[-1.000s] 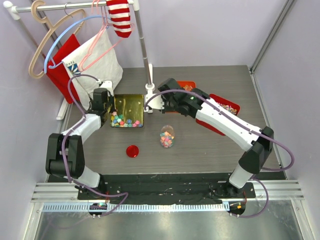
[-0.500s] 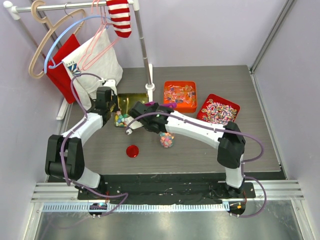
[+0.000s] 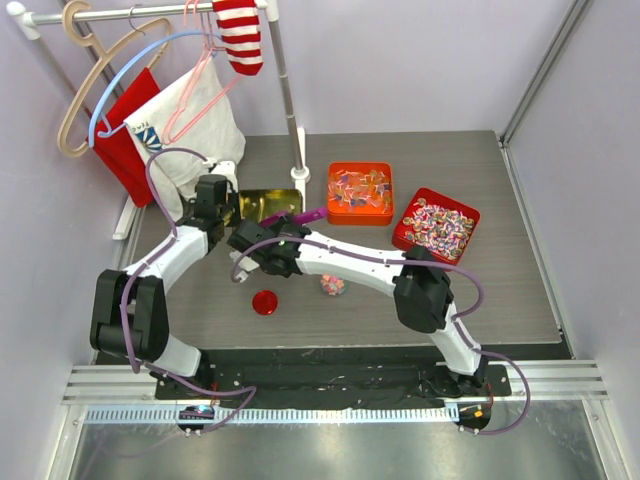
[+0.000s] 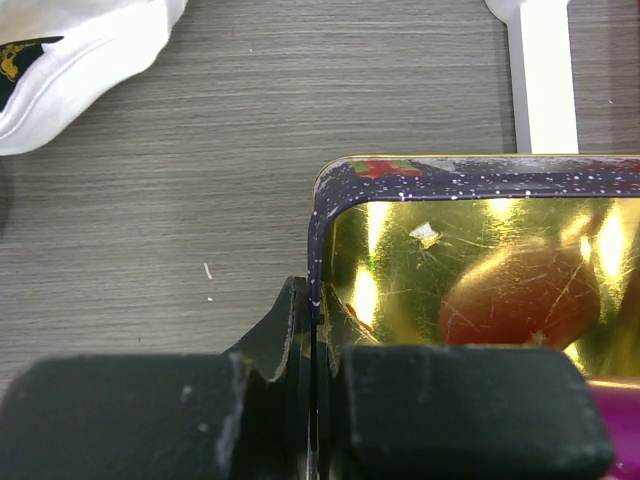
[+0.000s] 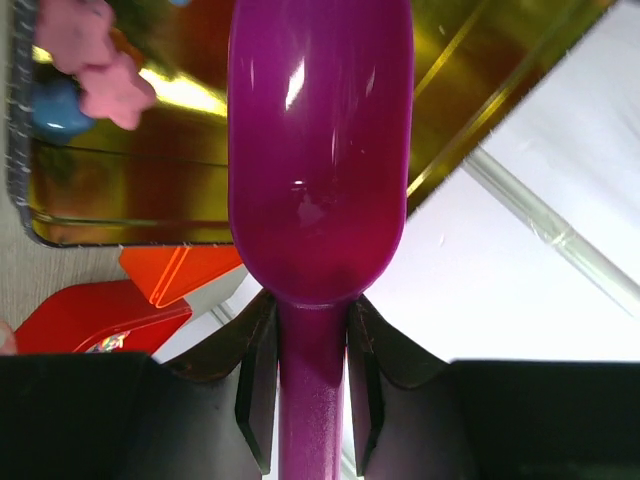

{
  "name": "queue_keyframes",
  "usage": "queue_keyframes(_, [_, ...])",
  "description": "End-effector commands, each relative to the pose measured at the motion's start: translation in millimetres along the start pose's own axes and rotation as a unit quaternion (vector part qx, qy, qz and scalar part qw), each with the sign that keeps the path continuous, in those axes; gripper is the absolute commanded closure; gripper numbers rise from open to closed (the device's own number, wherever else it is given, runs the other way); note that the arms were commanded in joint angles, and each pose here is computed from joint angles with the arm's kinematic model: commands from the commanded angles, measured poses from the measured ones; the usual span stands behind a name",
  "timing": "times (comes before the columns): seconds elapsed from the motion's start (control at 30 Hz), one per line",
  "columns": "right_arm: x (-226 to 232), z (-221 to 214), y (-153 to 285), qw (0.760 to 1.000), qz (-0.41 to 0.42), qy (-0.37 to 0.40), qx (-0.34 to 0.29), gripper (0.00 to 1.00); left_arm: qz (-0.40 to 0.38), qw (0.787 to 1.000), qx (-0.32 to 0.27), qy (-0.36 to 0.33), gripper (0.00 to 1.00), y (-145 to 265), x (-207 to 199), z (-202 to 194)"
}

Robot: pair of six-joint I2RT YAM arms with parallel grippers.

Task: Pack the candies
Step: Scoop the fake candies from the storage box.

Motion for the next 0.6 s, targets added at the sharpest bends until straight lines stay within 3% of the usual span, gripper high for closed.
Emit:
queue_keyframes(0.0, [-0.5, 3.4, 13.5, 1.000, 0.013, 0.026, 0.003, 0.99, -0.030, 0.996, -0.081, 0.027, 1.00, 18.4, -16.8, 58.8])
queue_keyframes(0.27, [19.8, 36.6, 13.5, 0.995, 0.074, -0.050, -0.047, 0.99, -0.030, 0.995, -0.084, 0.034, 1.00, 19.4, -17.0, 60.5])
queue_keyframes(0.57, [14.7, 63.0, 5.8, 0.987, 0.058, -0.140, -0.048, 0.99, -0.012, 0.996, -0.073, 0.041, 1.00, 19.5, -11.5, 56.2])
Point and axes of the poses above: each gripper's point midway between its finger pads, its own y axis back along the fingers, its own x axis along the line the jaws close on, z = x × y, the point moved 1 cm from there along y, back along the fingers, and after that the axes turned 3 degrees about y, right-handed, at the moved point
